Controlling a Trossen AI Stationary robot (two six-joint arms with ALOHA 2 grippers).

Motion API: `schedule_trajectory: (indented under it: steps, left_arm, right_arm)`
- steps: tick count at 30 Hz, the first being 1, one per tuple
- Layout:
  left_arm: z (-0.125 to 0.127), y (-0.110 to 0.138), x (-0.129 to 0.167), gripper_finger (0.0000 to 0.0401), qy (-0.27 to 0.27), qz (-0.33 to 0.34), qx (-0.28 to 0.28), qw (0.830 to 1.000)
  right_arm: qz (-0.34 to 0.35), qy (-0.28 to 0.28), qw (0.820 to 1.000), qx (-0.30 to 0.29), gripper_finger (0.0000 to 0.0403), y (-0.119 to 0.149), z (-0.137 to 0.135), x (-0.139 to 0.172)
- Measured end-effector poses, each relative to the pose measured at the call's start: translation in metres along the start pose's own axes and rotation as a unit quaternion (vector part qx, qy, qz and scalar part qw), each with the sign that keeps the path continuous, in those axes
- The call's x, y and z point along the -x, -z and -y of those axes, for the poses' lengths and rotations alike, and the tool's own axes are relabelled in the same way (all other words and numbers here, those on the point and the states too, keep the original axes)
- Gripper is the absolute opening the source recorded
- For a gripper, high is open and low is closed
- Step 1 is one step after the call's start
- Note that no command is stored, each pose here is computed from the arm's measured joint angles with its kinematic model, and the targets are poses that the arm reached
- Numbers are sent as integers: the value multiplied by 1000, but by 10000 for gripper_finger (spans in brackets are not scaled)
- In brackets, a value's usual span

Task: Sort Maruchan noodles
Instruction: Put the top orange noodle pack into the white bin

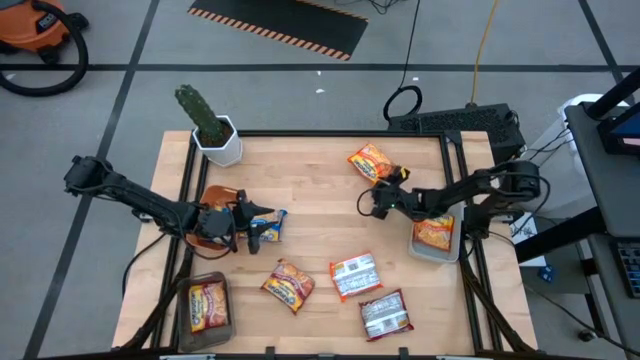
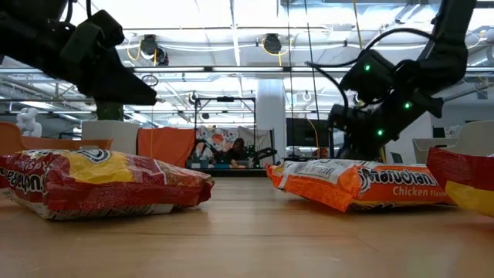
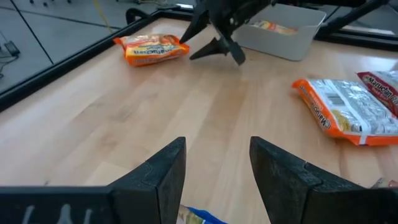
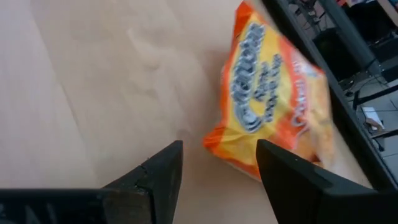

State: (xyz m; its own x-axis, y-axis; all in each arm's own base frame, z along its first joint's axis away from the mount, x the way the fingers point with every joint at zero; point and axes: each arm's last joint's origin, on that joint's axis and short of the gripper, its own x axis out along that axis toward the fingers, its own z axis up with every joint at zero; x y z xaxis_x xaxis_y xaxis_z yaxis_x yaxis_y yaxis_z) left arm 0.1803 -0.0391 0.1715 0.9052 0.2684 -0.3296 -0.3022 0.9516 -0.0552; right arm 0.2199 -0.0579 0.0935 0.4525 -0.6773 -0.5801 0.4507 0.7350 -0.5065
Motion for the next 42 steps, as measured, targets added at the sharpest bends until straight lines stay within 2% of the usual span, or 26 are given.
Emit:
schedule_trajectory:
  steps: [8, 11, 30, 42]
  left_arm:
    - [1, -1, 0, 184, 2, 6, 1, 1000]
    - [1, -1, 0, 184, 2, 6, 1, 1000]
    - [2, -1, 1, 184, 6, 6, 9, 1000]
    - [2, -4, 1, 184, 9, 18, 21, 1000]
  right_arm:
    - [-18, 4, 1000, 3, 198, -5, -8, -19]
    - [-16, 5, 1000, 2, 186, -9, -9, -22]
    - [21, 7, 1000, -21, 8, -23, 0, -7]
    - [108, -7, 992, -64, 1, -50, 15, 34]
